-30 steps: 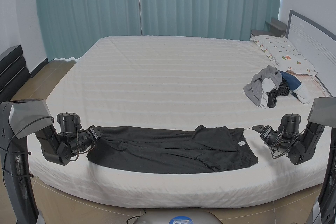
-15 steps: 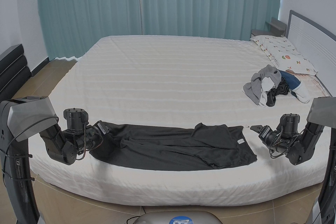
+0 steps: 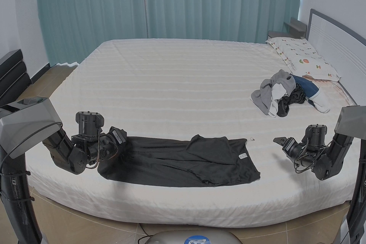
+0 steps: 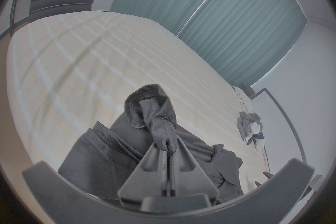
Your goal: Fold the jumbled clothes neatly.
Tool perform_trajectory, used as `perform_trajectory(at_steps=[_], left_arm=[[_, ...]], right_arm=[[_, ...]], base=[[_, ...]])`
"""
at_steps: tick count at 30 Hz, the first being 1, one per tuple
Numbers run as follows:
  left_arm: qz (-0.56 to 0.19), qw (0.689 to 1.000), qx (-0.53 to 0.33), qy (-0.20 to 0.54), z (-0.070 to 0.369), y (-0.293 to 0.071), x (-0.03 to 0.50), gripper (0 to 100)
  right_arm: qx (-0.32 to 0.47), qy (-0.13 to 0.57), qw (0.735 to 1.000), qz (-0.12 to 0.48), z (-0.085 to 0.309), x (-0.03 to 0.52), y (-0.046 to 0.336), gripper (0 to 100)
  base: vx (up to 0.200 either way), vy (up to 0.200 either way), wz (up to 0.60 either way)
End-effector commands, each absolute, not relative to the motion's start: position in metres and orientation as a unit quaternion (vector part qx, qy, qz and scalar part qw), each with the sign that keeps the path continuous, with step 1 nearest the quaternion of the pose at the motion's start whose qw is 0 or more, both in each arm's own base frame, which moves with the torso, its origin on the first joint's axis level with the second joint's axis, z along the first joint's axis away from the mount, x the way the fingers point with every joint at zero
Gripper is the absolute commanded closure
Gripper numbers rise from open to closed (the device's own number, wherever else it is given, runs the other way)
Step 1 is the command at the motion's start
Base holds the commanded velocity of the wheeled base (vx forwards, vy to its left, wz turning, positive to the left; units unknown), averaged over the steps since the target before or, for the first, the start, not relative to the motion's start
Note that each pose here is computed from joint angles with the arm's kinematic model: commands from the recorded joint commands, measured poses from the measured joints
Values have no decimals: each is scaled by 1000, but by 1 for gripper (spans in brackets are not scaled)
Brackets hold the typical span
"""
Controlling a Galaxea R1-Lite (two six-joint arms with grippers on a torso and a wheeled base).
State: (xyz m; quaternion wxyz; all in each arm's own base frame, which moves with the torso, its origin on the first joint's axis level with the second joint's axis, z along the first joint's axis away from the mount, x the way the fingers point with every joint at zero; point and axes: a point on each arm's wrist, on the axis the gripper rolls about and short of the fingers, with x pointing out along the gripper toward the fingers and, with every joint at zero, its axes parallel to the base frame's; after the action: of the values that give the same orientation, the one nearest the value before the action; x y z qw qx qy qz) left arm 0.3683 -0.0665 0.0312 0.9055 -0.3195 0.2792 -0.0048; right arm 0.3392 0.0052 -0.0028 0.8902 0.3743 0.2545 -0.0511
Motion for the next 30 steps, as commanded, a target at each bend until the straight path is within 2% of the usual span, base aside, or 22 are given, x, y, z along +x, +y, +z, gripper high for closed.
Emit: perform_trajectory(at_steps=[1, 16, 28, 30], left_arm=[[-23, 909, -311, 275, 56, -87, 369, 100], [-48, 899, -274, 339, 81, -157, 371, 100], [-43, 879, -269, 391, 64, -198, 384, 100], [-33, 879, -261, 397, 55, -203, 385, 100]], right_arm=[[374, 259, 889, -50, -4, 338, 7, 0], [366, 273, 889, -41, -7, 332, 17, 0], [364, 267, 892, -36, -7, 329, 18, 0], [364, 268, 891, -37, -7, 329, 18, 0]], base=[[0, -200, 0], [0, -200, 0], [0, -200, 0], [0, 0, 0]])
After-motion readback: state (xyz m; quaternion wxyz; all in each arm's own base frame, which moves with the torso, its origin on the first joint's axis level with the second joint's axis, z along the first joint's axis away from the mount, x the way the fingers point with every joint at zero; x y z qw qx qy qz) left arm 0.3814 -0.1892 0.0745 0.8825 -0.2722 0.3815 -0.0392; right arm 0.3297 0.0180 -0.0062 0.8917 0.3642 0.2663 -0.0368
